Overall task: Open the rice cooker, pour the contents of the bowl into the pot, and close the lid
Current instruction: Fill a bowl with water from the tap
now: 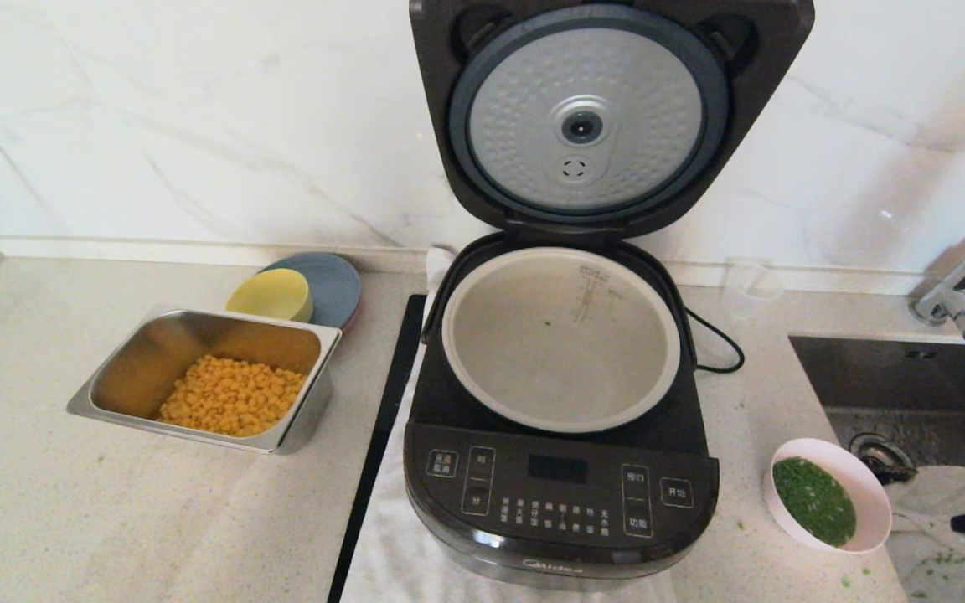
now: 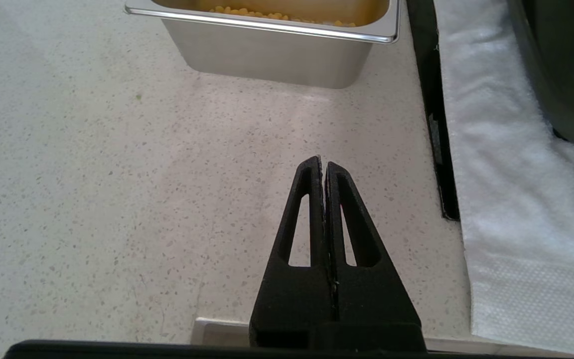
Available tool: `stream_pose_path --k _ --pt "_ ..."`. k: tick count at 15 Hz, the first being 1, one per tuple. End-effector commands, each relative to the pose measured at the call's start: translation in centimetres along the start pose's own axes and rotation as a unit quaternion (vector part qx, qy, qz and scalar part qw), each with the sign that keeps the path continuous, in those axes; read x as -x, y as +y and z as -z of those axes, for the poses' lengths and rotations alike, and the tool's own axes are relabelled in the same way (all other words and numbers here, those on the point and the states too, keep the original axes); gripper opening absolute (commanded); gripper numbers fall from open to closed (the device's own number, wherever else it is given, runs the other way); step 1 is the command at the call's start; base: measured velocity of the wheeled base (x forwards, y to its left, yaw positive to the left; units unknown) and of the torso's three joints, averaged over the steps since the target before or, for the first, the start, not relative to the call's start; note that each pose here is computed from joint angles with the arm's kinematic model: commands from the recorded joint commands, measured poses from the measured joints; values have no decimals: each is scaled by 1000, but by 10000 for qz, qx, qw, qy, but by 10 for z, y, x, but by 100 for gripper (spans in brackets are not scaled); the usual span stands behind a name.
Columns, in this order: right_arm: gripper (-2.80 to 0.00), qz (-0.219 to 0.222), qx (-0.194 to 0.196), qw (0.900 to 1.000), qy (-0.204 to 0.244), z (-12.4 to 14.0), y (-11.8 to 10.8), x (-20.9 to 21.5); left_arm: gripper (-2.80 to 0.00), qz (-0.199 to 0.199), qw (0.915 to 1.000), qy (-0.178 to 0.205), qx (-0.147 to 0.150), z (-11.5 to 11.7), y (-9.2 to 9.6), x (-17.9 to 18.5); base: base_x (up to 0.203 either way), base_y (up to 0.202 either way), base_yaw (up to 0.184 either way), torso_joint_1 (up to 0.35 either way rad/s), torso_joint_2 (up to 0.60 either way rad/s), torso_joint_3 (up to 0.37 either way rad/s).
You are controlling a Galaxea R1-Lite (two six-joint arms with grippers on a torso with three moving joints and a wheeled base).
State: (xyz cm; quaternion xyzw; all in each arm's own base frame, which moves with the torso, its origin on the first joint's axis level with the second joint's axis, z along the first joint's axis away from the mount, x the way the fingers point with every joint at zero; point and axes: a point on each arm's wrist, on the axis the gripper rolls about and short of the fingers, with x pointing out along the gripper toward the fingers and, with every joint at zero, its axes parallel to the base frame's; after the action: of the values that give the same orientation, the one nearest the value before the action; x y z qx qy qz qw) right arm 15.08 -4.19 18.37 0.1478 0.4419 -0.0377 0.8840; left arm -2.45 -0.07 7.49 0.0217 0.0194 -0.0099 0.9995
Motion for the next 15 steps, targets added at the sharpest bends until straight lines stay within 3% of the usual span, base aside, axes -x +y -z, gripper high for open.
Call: stream_pose_path --k 1,5,9,10,15 --pt "-280 -157 200 9992 296 22 7 -5 -280 -3 10000 4 -2 0 0 0 0 0 0 0 0 0" --pt "-280 -159 198 9980 586 28 7 -16 -280 -3 10000 4 -2 0 0 0 0 0 0 0 0 0" --pt "-280 103 241 9985 484 25 2 -33 -280 -3 10000 6 -2 0 0 0 0 0 0 0 0 0" --pt "0 227 285 9984 431 27 0 -39 -280 -3 10000 4 -2 0 0 0 0 0 0 0 0 0" --pt "0 317 282 9980 463 28 -6 -63 -280 -2 10000 10 -2 0 0 0 0 0 0 0 0 0"
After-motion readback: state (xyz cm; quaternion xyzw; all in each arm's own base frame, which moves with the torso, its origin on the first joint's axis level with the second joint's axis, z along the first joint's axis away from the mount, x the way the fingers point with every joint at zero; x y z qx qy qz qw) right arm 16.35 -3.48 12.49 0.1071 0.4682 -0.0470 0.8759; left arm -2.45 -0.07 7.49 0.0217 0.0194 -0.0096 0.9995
